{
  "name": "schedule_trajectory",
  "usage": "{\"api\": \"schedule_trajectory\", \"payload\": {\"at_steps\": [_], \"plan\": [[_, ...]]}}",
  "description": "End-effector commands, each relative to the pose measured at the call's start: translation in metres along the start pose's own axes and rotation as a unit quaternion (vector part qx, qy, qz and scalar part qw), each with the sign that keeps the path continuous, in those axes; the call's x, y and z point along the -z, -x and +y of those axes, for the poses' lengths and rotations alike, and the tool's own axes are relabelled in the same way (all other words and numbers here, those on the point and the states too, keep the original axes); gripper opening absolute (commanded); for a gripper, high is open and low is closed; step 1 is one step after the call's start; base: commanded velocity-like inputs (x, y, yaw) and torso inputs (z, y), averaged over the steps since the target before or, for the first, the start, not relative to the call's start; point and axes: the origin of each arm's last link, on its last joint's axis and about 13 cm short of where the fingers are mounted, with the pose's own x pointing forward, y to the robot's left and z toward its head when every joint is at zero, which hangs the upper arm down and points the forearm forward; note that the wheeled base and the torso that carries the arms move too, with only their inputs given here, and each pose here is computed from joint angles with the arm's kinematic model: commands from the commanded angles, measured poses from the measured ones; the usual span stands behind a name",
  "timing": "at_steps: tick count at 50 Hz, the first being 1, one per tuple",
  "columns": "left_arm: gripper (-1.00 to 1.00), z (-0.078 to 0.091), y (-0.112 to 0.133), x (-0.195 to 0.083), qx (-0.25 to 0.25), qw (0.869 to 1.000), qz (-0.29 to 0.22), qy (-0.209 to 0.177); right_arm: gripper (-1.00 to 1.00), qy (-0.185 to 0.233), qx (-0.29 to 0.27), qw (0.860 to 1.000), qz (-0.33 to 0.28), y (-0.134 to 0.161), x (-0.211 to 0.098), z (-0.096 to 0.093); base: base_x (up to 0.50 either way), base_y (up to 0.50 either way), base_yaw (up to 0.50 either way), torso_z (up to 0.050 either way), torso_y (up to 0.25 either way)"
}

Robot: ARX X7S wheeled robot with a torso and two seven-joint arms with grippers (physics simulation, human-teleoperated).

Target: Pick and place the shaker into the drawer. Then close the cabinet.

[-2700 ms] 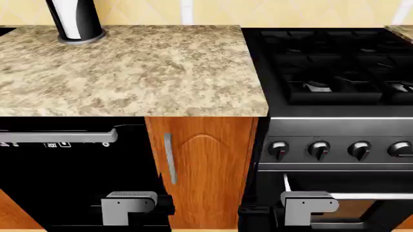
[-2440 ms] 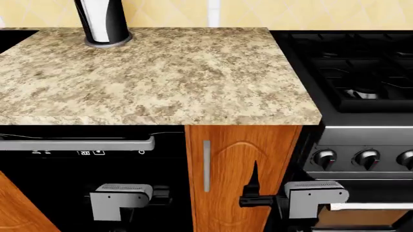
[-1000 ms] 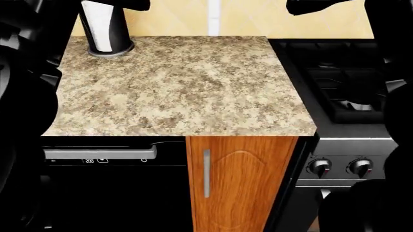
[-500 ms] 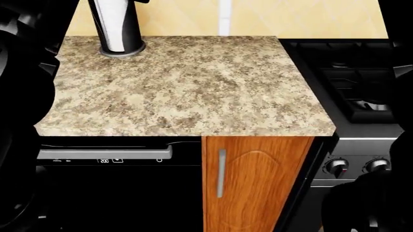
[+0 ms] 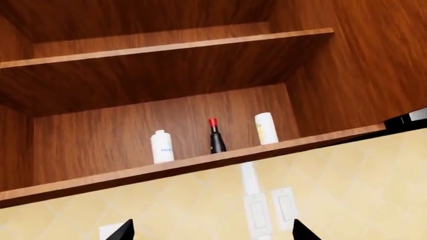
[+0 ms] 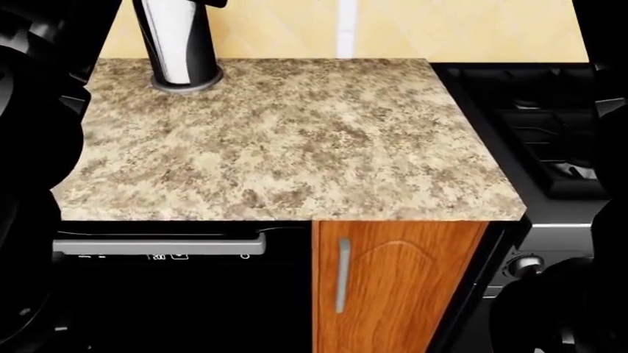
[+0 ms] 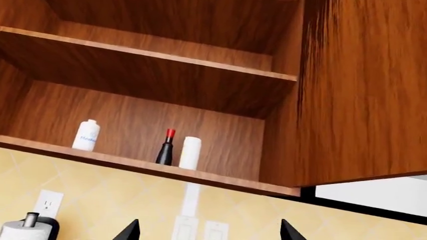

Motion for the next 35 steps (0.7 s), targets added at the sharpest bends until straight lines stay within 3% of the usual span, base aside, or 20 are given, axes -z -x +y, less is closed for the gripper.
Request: {"api": "schedule_trajectory", "payload": {"at_steps": [1, 14, 24, 35], "plan": [[1.00, 0.001, 0.000, 0.000, -0.001, 1.000, 0.002, 0.000, 1.00, -0.002, -0.001, 1.000, 0.001, 0.000, 0.000, 0.000, 0.21, 0.07, 0.00, 0.000, 0.000], [1.00, 0.002, -0.006, -0.010, -0.007, 1.000, 0.005, -0.006, 1.00, -0.004, 0.003, 1.000, -0.006, -0.007, -0.010, -0.003, 0.04, 0.01, 0.00, 0.000, 0.000], [1.00, 0.012, -0.051, -0.049, -0.011, 1.000, 0.006, 0.005, 1.00, -0.051, -0.018, 0.998, -0.034, -0.041, -0.050, -0.011, 0.00, 0.00, 0.00, 0.000, 0.000], [1.00, 0.019, -0.087, -0.073, -0.011, 1.000, 0.022, 0.010, 1.00, -0.056, -0.019, 0.997, -0.043, -0.073, -0.068, -0.016, 0.00, 0.00, 0.00, 0.000, 0.000]]}}
